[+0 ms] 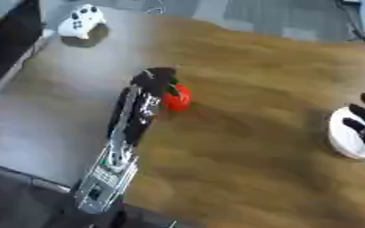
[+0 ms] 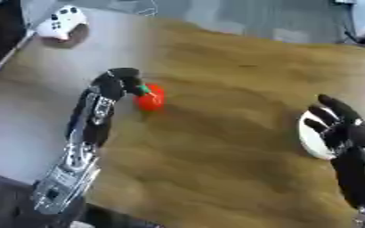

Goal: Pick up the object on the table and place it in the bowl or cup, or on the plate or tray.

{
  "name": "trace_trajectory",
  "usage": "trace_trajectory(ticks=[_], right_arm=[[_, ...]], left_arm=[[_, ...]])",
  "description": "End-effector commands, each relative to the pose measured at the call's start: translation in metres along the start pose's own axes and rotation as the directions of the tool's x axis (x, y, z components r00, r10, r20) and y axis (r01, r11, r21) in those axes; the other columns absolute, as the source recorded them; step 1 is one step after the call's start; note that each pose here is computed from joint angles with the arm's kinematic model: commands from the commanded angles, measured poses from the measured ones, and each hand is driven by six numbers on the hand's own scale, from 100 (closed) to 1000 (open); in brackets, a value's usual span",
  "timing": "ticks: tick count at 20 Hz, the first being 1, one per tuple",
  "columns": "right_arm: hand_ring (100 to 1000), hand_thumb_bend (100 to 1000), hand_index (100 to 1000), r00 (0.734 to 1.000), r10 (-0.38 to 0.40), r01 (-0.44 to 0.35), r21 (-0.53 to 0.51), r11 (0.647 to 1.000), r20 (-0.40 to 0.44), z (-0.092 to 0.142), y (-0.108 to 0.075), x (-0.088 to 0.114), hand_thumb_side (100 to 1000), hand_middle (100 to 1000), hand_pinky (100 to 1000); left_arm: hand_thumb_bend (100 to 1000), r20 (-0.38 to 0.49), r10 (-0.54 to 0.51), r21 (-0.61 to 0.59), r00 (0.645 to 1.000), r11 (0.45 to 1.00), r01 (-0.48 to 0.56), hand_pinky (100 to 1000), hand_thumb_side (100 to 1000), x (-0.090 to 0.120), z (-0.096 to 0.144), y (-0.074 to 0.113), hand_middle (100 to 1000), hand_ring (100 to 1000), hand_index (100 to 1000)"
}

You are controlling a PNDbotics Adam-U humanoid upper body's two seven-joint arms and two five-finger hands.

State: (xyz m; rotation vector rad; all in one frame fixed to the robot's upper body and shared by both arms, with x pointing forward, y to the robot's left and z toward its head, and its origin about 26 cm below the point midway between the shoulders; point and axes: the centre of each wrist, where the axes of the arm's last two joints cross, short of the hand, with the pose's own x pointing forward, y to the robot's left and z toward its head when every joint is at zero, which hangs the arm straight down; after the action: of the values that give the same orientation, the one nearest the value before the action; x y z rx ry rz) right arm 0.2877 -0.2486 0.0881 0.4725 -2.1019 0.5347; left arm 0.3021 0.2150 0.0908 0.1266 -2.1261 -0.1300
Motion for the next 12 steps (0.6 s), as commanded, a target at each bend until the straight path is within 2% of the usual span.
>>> trace_trajectory(ticks=[1, 12], right_arm=[[942, 100, 967, 1.0, -0.012, 0.012, 0.013, 1.0, 0.018, -0.0076, 0.0017, 0.0031, 912, 962, 916], [944, 100, 969, 1.0, -0.021, 0.021, 0.027, 0.999, 0.014, -0.0077, 0.0024, 0.0028, 909, 964, 918]], left_arm=[[545, 0.02, 0.0, 0.01, 1.0, 1.0, 0.0, 649, 875, 0.0035, -0.0028, 0.0011, 536, 519, 719], [552, 0.018, -0.003, 0.015, 1.0, 1.0, 0.003, 652, 871, 0.0029, -0.0026, 0.0017, 539, 526, 720]])
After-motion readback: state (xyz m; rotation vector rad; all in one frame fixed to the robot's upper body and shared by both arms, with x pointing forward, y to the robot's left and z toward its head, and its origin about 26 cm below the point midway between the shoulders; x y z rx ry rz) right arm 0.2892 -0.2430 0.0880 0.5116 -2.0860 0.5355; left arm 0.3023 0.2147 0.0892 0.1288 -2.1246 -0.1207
